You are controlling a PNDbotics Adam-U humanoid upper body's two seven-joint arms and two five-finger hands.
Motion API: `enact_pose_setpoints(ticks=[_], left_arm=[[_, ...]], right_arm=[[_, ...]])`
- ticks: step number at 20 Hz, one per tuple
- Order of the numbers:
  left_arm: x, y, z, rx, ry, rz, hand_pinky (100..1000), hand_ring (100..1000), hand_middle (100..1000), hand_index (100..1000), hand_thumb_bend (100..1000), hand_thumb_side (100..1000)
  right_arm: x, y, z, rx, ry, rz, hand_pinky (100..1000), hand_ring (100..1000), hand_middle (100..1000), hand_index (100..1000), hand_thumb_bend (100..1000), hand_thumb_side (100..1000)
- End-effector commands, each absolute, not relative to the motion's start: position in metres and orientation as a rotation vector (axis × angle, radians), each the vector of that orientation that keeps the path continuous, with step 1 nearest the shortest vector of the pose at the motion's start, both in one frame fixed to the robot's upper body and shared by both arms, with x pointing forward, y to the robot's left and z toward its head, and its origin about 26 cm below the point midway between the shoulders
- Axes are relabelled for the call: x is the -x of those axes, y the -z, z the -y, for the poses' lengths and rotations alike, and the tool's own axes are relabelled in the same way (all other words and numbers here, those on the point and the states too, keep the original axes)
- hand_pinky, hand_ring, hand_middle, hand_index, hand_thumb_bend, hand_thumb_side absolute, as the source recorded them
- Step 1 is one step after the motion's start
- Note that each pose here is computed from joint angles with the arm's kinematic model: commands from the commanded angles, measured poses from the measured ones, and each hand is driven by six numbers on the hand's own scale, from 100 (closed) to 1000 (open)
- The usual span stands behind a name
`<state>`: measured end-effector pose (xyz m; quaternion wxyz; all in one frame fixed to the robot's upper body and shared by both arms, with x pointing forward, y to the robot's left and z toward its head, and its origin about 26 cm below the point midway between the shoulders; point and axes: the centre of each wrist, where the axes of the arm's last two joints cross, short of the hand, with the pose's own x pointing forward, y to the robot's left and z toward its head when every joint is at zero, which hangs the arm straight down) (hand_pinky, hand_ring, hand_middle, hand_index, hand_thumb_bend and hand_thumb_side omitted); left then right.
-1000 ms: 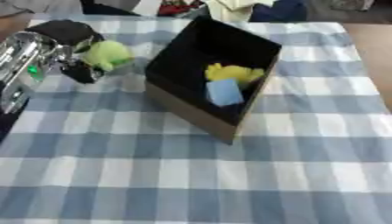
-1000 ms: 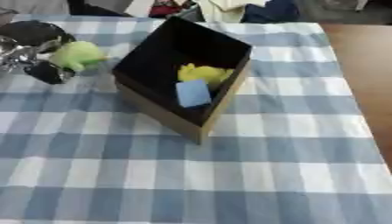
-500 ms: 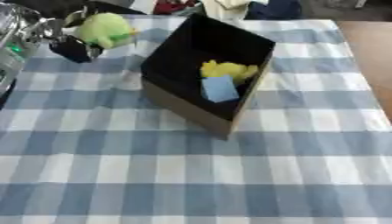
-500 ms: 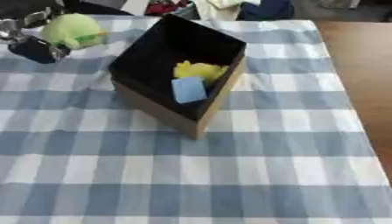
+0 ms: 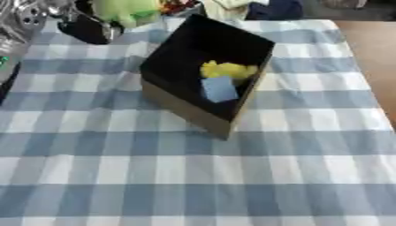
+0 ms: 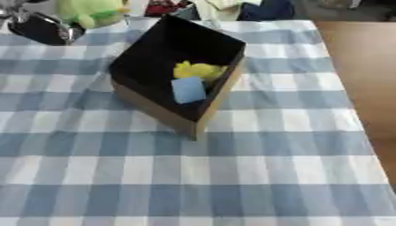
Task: Pick up objects on the table and place them in the box.
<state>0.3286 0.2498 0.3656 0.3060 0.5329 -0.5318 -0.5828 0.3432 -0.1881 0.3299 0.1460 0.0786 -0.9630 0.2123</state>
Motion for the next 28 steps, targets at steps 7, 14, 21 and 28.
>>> enact_pose_setpoints(ticks=[7,14,21,28], left_arm=[[-0.339,-0.365,-0.213,-1.300,1.644,1.498,684,765,653,822,100,345],[-0.366,-0.342,-0.200,-1.262,1.687,1.436,685,766,653,822,100,360],[-0.396,-0.312,-0.199,-1.214,1.715,1.338,700,783,673,837,100,489],[-0.407,-0.298,-0.200,-1.229,1.771,1.271,723,816,722,878,100,783]], right_arm=[[-0.337,-0.337,0.186,-0.251,-0.624,2.796,992,907,736,801,100,667],[-0.336,-0.337,0.184,-0.265,-0.627,2.796,993,907,735,802,100,668],[-0.335,-0.339,0.182,-0.275,-0.633,2.800,993,907,734,802,100,668],[-0.335,-0.340,0.182,-0.276,-0.636,2.800,994,907,733,802,100,668]])
